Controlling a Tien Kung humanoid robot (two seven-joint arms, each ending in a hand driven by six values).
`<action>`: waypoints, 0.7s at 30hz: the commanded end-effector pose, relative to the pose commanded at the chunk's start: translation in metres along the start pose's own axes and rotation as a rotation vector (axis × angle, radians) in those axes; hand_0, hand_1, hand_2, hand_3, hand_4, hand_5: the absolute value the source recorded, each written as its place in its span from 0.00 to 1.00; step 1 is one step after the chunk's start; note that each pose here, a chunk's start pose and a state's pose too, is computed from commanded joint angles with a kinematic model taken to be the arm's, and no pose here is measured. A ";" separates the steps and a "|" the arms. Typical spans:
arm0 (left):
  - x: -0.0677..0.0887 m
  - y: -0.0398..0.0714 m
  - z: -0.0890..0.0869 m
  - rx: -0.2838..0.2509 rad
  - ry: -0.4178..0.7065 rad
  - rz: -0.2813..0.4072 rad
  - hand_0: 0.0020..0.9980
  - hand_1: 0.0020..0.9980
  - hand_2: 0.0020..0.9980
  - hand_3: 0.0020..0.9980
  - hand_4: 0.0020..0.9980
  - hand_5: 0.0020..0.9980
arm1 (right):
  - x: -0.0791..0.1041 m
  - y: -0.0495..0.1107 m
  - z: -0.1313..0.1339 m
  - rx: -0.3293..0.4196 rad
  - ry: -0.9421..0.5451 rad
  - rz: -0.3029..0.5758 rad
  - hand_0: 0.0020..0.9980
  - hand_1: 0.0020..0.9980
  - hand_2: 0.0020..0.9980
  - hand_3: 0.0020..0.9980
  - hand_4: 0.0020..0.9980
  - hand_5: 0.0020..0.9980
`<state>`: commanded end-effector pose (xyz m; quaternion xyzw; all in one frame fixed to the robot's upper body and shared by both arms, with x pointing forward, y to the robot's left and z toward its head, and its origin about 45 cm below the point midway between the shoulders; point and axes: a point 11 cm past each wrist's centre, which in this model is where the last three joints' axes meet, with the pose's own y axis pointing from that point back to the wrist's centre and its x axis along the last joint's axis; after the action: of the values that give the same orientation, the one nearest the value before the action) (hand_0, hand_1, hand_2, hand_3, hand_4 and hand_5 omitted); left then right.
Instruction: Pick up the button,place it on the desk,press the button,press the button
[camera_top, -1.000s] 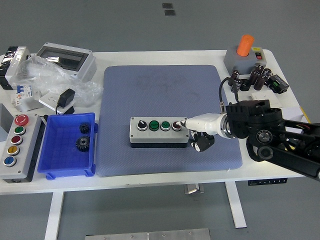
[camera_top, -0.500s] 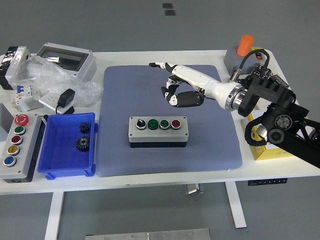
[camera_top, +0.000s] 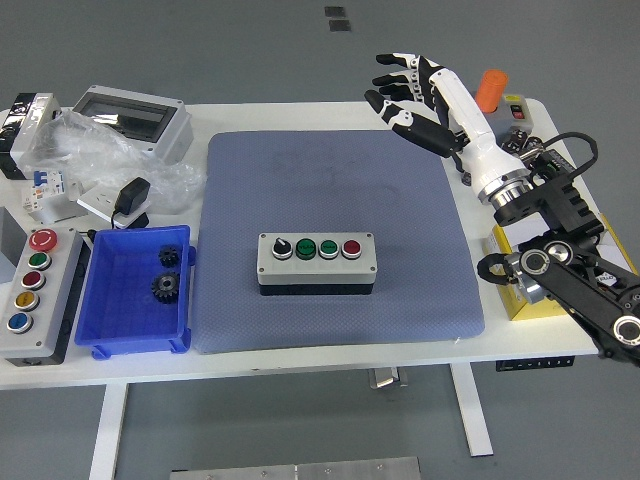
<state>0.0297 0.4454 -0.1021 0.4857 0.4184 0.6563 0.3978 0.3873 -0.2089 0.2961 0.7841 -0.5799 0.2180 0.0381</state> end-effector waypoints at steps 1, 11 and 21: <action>0.001 0.000 -0.001 0.006 -0.004 0.005 0.61 0.58 0.56 0.56 0.12 0.00 | -0.001 0.001 0.003 -0.003 -0.025 0.000 0.83 0.78 0.81 0.82 0.88 0.74; 0.000 0.000 -0.003 0.033 -0.025 0.008 0.61 0.58 0.56 0.55 0.14 0.00 | -0.016 0.022 0.032 -0.080 -0.119 0.004 0.81 0.76 0.78 0.76 0.88 0.76; -0.002 0.000 -0.005 0.048 -0.027 0.004 0.64 0.59 0.56 0.54 0.27 0.00 | -0.015 0.054 0.074 -0.194 -0.095 0.048 0.81 0.74 0.76 0.75 0.85 0.76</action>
<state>0.0250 0.4426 -0.1035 0.5048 0.4276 0.6402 0.3904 0.3556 -0.2367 0.2134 0.7721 -0.6178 0.1245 0.0812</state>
